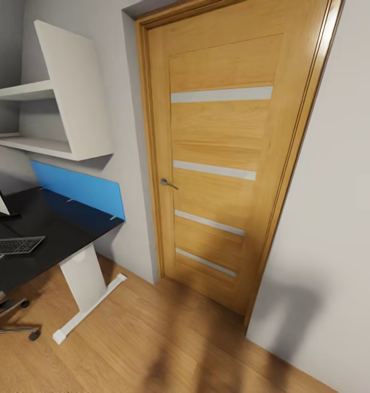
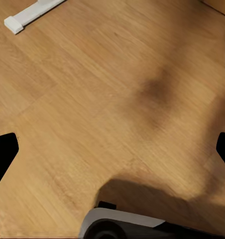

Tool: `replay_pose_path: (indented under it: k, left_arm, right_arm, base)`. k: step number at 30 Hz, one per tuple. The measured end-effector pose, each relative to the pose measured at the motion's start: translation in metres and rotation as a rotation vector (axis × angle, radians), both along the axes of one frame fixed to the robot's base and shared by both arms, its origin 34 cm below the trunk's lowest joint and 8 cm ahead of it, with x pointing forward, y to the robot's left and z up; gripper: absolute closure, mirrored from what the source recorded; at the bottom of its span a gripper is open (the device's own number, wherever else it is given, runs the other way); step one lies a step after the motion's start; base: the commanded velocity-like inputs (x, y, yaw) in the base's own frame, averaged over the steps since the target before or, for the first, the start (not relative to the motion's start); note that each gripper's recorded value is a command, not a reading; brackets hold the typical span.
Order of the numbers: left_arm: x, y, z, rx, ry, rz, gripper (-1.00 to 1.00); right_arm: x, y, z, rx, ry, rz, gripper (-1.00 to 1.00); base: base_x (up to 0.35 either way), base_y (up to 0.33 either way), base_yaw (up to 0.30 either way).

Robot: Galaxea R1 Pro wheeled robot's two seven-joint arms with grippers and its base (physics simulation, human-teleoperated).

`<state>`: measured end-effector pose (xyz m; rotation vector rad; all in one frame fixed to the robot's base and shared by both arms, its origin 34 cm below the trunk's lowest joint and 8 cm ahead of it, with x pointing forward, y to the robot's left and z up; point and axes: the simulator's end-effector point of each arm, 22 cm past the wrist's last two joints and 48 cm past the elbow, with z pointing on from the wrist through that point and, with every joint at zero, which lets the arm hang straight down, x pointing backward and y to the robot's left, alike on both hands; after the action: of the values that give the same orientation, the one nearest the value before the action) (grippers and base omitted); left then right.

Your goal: In the bedroom, organize the workspace by keeping the computer under the desk, ensuring the monitor is on the desk, placing the keyboard on the desk next to the monitor, placing the mouse on the desk next to the keyboard, moving the folder from the swivel chair onto the desk next to the mouse, stacking the notebook on top of the folder with the pen on top of the notebook, and positioning the swivel chair next to the desk.

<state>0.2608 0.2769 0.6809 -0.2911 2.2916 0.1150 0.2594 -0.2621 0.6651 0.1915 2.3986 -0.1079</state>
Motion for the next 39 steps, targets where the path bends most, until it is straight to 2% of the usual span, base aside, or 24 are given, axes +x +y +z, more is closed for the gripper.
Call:
replay_pose_path:
  k: [8,31,35,39]
  left_arm:
    - [-0.002,-0.001,-0.003,-0.006,0.02,0.0,-1.0]
    - [-0.003,0.0,-0.004,-0.006,0.026,0.002,-1.0]
    - [-0.004,-0.001,-0.006,-0.009,0.033,0.001,-1.0]
    - [-0.008,-0.004,-0.011,-0.02,0.068,-0.002,-1.0]
  right_arm:
    - [0.001,0.0,0.0,-0.002,-0.002,-0.002,-1.0]
    - [0.0,-0.002,-0.001,-0.007,0.009,-0.004,-1.0]
    - [0.003,-0.011,-0.003,-0.022,0.022,-0.014,-1.0]
    - [0.021,-0.028,0.0,-0.067,0.012,-0.044,-1.0]
  base:
    - [0.0,0.0,0.249]
    - [0.0,0.0,0.282]
    - [0.0,0.0,0.284]
    - [0.0,0.0,0.284]
